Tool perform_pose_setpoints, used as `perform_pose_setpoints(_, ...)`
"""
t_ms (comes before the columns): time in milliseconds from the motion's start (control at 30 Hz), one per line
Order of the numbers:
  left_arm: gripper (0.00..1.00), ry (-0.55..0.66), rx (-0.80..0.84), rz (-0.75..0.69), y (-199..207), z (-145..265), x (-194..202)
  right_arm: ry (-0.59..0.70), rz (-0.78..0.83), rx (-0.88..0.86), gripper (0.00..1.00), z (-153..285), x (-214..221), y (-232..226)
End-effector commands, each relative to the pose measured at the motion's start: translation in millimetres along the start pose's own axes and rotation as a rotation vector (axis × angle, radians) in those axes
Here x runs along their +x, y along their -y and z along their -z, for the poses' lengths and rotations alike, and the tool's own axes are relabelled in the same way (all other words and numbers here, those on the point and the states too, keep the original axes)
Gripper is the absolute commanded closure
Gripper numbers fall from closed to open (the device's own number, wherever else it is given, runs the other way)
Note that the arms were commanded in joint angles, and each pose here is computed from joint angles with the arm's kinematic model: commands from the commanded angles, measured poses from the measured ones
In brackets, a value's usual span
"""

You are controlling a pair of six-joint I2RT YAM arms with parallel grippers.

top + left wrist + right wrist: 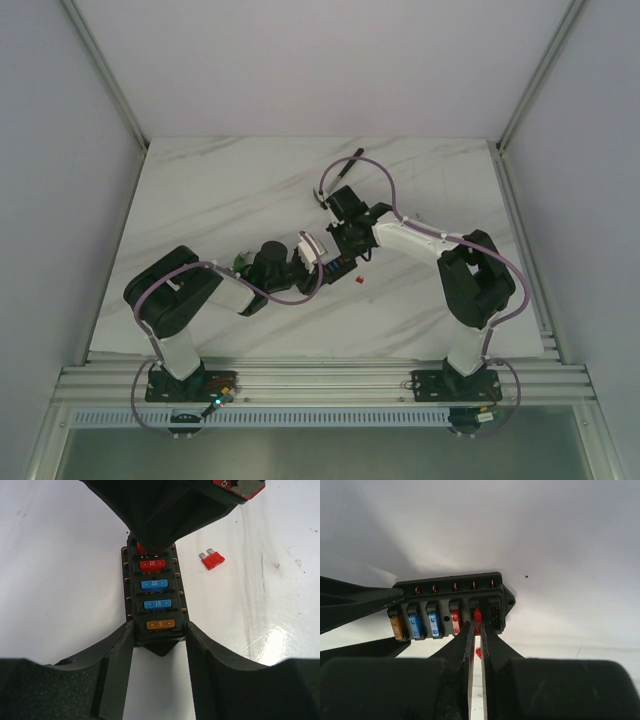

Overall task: Snap on the fuse box
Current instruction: Adjust the fuse in the fuse box base.

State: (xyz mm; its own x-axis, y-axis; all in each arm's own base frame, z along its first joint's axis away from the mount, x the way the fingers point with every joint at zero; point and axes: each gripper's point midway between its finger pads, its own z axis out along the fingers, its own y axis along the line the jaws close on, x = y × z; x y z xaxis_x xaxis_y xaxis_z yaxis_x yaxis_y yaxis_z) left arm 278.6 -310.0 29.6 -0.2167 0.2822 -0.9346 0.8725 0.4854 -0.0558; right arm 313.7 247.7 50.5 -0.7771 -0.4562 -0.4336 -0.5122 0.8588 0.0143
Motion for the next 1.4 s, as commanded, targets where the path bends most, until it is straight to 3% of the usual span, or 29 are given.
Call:
perform_pose_setpoints(0, 0.47, -0.102, 0.035, 0.019, 8, 5, 30, -0.06, 0.041, 0.07, 0.89, 6, 16, 16)
perform_pose_setpoints(200, 0.47, -0.103, 0.039, 0.011, 9, 6, 29, 0.018, 0.068, 0.06, 0.75, 23, -8, 7)
perform_pose_setpoints(367, 0.47, -0.104, 0.044, 0.011, 9, 7, 29, 0.065, 0.086, 0.059, 0.7, 32, -25, 4)
perform_pose_setpoints(1100, 0.47, -0.107, 0.053, 0.011, 10, 6, 29, -0.023, 0.141, 0.008, 0.76, 8, -12, -9)
perform_pose_setpoints(1367, 0.47, -0.106, 0.055, 0.01, 10, 6, 29, -0.051, 0.145, 0.017, 0.87, 2, -8, -7)
